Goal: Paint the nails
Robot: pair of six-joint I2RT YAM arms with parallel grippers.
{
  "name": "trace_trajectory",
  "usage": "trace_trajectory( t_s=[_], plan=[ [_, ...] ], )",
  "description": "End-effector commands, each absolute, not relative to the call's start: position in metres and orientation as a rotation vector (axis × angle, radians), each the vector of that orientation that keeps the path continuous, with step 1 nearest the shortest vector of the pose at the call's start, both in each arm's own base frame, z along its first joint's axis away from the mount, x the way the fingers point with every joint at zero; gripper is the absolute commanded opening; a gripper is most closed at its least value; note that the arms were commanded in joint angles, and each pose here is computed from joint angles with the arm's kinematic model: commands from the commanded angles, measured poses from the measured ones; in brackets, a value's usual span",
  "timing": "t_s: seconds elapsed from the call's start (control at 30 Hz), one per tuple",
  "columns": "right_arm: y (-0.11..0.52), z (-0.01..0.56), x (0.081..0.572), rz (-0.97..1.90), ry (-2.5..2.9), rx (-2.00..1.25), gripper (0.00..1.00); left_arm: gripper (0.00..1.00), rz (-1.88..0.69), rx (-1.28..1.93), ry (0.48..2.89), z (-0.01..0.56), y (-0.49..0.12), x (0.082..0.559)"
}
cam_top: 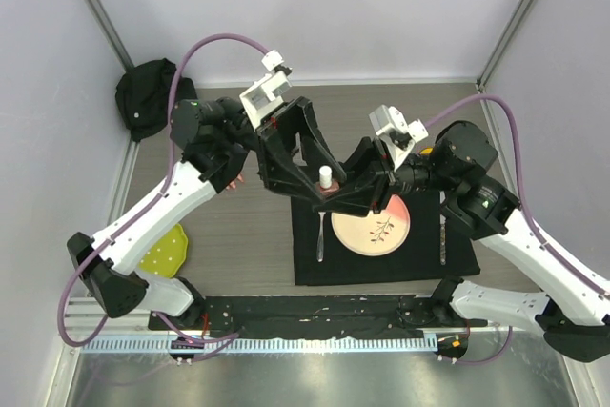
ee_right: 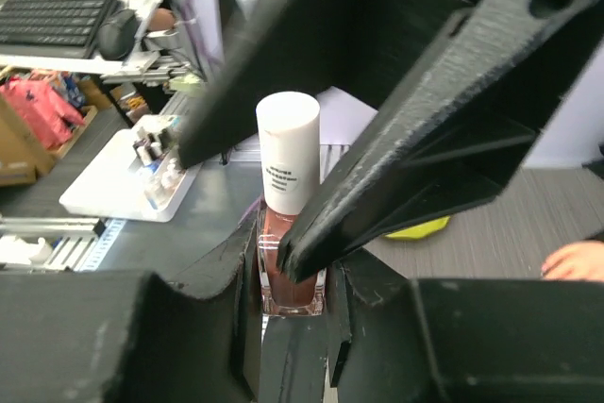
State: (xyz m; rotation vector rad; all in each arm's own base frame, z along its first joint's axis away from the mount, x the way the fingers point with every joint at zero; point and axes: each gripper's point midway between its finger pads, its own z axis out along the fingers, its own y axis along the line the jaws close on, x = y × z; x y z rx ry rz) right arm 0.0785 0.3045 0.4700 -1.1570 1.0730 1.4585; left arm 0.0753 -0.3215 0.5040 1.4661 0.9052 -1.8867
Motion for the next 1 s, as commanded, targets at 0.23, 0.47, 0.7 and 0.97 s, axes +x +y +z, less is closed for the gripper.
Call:
trace_trajectory(
  t_s=[0.23, 0.47, 0.7, 0.97],
  plan=[
    [0.304, 0.508, 0.095, 1.331, 0.944, -1.062, 0.01, 1.00, -1.670, 1.322, 1.089, 0.485, -0.296, 0.105],
    [0.309, 0.497, 0.135, 1.187, 1.096, -0.956, 0.01, 1.00, -1.363, 0.929, 1.369, 0.478, -0.289, 0.160],
    [0.308, 0.482, 0.181, 1.013, 1.228, -0.815, 0.01, 0.99, -1.234, 0.516, 1.327, 0.506, -0.254, 0.186],
    [0.313, 0.466, 0.205, 0.937, 1.299, -0.768, 0.01, 0.67, -1.143, 0.194, 1.329, 0.521, -0.228, 0.218]
  ],
)
